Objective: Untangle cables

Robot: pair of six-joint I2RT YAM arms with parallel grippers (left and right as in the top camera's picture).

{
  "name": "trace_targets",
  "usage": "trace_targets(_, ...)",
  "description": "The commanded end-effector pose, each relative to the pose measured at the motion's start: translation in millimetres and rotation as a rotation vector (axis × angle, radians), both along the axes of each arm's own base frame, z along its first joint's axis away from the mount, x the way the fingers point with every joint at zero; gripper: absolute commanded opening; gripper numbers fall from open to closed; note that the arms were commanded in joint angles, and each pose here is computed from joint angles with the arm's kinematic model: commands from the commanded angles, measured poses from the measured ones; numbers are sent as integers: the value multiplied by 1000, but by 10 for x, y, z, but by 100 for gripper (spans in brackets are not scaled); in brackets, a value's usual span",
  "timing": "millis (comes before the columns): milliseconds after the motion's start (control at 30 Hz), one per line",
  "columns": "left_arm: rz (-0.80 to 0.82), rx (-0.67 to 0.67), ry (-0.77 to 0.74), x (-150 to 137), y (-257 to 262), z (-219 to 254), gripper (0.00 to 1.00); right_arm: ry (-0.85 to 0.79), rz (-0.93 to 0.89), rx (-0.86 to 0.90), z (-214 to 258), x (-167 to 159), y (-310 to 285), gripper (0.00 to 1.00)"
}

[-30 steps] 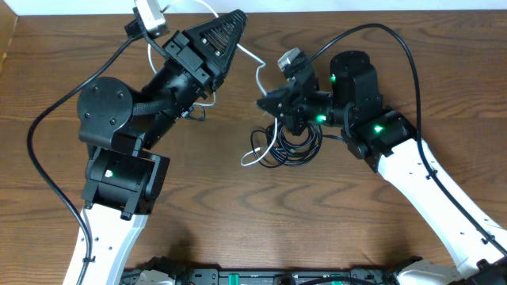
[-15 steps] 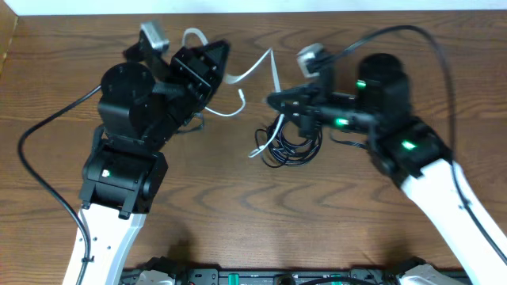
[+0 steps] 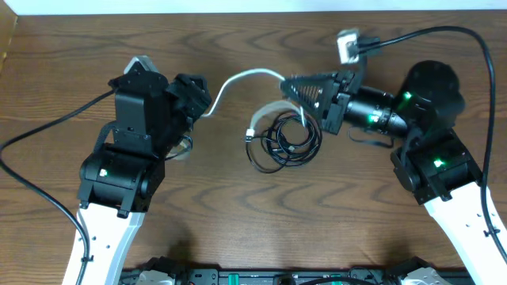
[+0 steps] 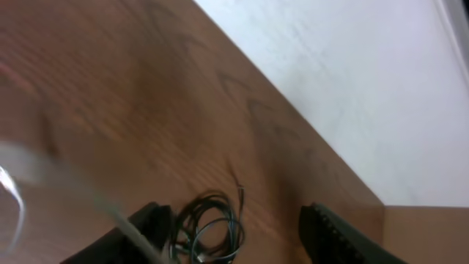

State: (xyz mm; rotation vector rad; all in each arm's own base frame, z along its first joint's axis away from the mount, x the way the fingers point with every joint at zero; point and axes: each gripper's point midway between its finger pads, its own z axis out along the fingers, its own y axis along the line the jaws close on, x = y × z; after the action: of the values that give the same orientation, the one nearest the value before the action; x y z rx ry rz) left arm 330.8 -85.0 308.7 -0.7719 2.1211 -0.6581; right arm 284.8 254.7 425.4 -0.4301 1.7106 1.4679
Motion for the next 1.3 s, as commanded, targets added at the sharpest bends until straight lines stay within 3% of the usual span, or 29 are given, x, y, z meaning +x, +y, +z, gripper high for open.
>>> trace_targets(0, -25, 81, -13, -27, 59, 37, 68, 22, 9, 108, 301, -30, -54, 1)
trace_targets(233, -130, 16, -27, -86, -141, 103, 70, 43, -43, 72, 175, 85, -119, 1)
trace_targets(533, -236, -255, -213, -203, -461, 775, 72, 101, -70, 24, -33, 170, -115, 1)
trace_targets(567, -226, -275, -209, -221, -457, 790, 74, 94, -73, 28, -15, 174, -118, 1)
trace_targets(633, -239, -312, -202, -267, -493, 820, 93, 86, -85, 33, 6, 193, -127, 1)
trace_targets(733, -257, -319, -186, -304, -520, 800, 96, 133, -118, 58, 8, 246, -154, 1)
trace_targets(800, -289, -258, -190, -321, -518, 746, 96, 167, -129, 81, 25, 265, -164, 1)
trace_targets(967, -513, 127, -316, -271, -560, 606, 96, 195, -121, 137, 130, 258, -165, 1)
trace_targets(1267, -807, 199, -452, -239, -960, 601, 95, 250, -106, 165, 142, 238, -152, 1)
